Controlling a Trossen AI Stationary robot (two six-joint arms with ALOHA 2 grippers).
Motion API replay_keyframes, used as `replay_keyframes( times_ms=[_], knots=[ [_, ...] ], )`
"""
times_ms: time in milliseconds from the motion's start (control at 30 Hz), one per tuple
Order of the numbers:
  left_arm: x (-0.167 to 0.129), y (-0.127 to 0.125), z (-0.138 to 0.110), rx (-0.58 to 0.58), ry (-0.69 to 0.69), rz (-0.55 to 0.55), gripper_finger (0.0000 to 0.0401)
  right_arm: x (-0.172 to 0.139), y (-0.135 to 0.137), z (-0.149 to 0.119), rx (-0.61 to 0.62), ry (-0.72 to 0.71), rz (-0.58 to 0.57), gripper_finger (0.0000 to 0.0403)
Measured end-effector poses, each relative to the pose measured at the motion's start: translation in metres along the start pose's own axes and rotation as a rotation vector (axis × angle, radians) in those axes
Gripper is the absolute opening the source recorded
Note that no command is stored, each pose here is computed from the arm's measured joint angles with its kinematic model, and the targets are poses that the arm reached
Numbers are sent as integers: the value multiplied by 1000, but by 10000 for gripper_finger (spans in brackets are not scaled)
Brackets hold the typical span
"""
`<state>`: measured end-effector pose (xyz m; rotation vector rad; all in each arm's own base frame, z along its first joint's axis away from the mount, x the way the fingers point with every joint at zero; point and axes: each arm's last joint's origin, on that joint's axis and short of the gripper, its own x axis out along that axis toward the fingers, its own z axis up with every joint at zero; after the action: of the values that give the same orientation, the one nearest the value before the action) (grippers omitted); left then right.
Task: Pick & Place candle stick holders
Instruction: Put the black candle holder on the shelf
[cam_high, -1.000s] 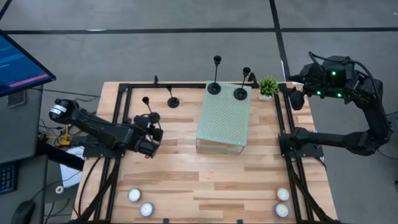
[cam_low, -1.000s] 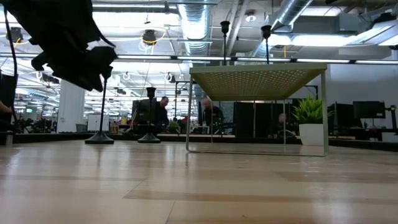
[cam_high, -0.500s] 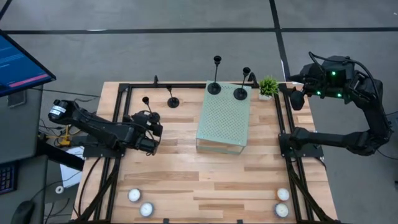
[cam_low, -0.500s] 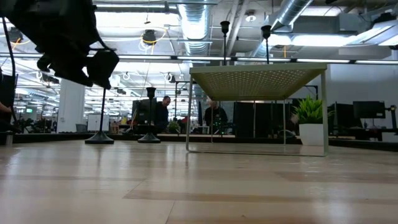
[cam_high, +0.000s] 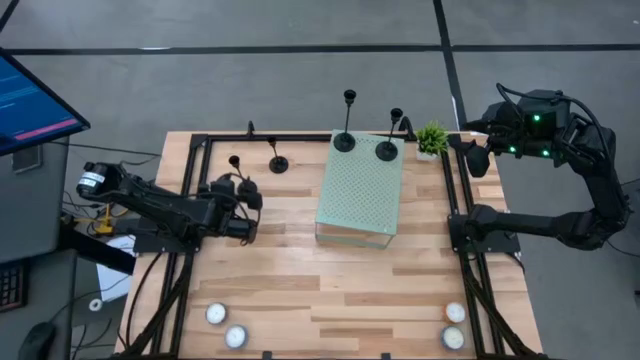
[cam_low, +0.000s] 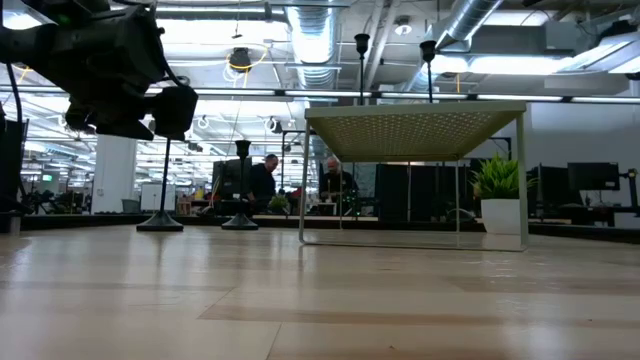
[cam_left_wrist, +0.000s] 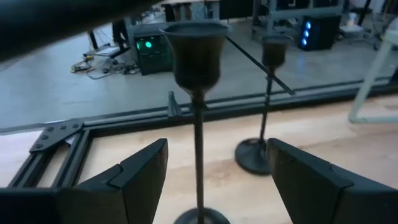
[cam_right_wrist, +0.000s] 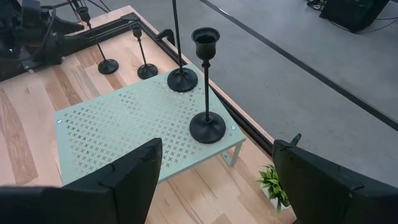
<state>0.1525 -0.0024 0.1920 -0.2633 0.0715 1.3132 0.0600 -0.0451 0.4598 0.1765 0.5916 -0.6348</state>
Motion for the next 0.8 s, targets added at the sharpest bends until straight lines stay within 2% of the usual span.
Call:
replay_keyframes(
  times_ms=[267, 500, 600, 800],
  knots=[
    [11, 3, -4, -58, -30, 58, 274, 0, 0, 0, 0, 0, 0, 297],
    [13, 1, -6, -90, -39, 56, 265, 0, 0, 0, 0, 0, -1, 297],
    [14, -2, -6, -74, -55, 54, 233, 0, 0, 0, 0, -1, -1, 297],
    [19, -1, -4, -29, -66, 90, 121, 0, 0, 0, 0, 0, -3, 297]
  ],
)
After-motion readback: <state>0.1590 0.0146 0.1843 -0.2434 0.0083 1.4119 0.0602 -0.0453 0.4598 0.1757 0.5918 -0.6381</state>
